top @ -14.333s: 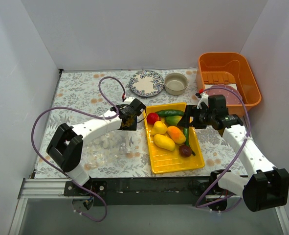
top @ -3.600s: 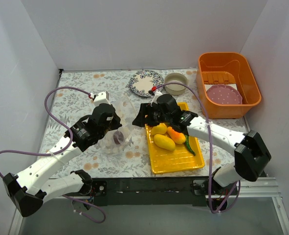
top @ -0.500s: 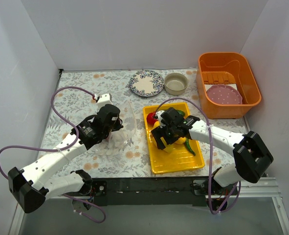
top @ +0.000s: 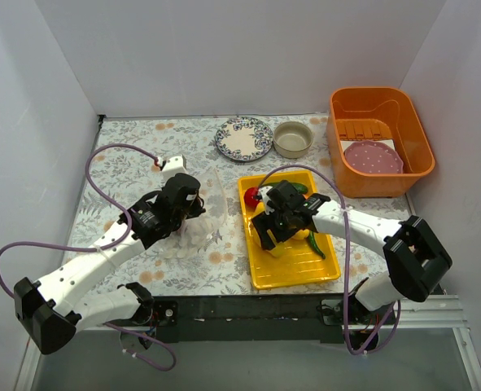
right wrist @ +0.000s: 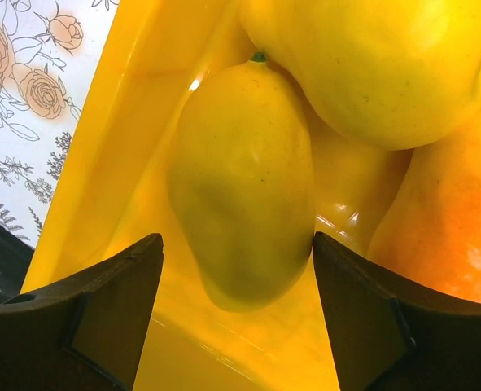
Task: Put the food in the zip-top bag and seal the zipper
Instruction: Pick up the fake fruit from the bin.
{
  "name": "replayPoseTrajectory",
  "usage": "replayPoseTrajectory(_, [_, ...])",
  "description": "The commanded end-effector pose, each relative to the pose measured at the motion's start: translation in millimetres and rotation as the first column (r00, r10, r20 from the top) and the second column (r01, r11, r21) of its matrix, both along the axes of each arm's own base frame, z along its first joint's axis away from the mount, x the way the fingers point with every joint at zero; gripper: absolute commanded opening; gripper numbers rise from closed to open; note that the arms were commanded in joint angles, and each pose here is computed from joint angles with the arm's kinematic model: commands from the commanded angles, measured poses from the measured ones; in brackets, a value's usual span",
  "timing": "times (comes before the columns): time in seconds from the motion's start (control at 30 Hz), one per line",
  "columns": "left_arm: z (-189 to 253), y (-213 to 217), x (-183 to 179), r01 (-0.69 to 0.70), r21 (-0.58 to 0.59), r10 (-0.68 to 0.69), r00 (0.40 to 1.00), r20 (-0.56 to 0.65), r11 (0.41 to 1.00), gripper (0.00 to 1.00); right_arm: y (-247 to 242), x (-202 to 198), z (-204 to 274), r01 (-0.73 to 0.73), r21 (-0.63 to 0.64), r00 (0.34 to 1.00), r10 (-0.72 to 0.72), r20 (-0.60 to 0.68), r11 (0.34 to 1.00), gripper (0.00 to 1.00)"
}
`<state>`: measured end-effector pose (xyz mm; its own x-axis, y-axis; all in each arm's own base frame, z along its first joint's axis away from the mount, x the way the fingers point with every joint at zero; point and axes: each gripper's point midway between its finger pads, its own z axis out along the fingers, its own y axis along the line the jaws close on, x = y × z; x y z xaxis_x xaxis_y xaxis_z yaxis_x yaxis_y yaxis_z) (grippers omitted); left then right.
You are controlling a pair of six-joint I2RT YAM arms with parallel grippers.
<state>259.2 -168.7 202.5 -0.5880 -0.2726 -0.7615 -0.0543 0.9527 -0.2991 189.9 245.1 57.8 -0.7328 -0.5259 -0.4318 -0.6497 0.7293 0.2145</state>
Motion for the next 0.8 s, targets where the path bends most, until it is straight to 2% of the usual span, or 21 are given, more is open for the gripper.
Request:
replayPoseTrajectory(0.0, [0,7,-6,-0.020,-0.014,0.020,1.000,-0.003,1.000,0.00,7,3,-3,0.008,0.016,1.000,-0.008,-0.013,1.000,0.80])
replayPoseTrajectory(0.17, [5,7,-10,-0.014,-0.060,0.016,1.000,0.021,0.998,0.00,7,1,-11,0.013,0.004,0.999,-0.013,-0.038,1.000,0.74])
replayPoseTrajectory(0.43, [8,1,-6,-0.002,-0.068,0.004,1.000,0.025,0.998,0.00,6,-3,-14,0.008,-0.009,0.998,-0.009,-0.064,1.000,0.52])
replayPoseTrajectory(0.5, [13,-2,-4,0.006,-0.075,-0.003,0.999,0.035,0.997,0.00,5,-5,-15,0.006,-0.008,0.998,-0.007,-0.069,1.000,0.50])
replayPoseTrajectory(0.57, [15,-2,-4,0.006,-0.077,-0.003,0.999,0.037,0.997,0.00,6,-6,-12,0.005,0.011,0.998,-0.004,-0.064,1.000,0.39])
replayPoseTrajectory(0.6, [15,-2,-3,0.003,-0.079,0.000,0.999,0.036,0.997,0.00,7,-6,-10,0.004,0.022,0.998,-0.002,-0.062,1.000,0.38])
replayPoseTrajectory(0.63, [15,-2,-4,0.004,-0.080,-0.001,0.999,0.036,0.997,0.00,9,-6,-5,0.001,0.037,0.999,0.001,-0.054,0.999,0.34])
replayPoseTrajectory(0.67, [17,-2,-3,0.001,-0.083,0.002,0.999,0.040,0.997,0.00,10,-6,-2,0.002,0.047,0.999,0.000,-0.049,0.999,0.21])
replayPoseTrajectory(0.7, [17,-2,-3,0.003,-0.080,0.001,0.999,0.043,0.997,0.00,11,-6,0,0.001,0.056,0.999,0.002,-0.049,0.998,0.16])
replayPoseTrajectory(0.77, [19,-2,-3,0.007,-0.082,-0.003,0.999,0.053,0.997,0.00,12,-5,8,0.002,0.072,0.999,0.000,-0.032,0.997,0.15])
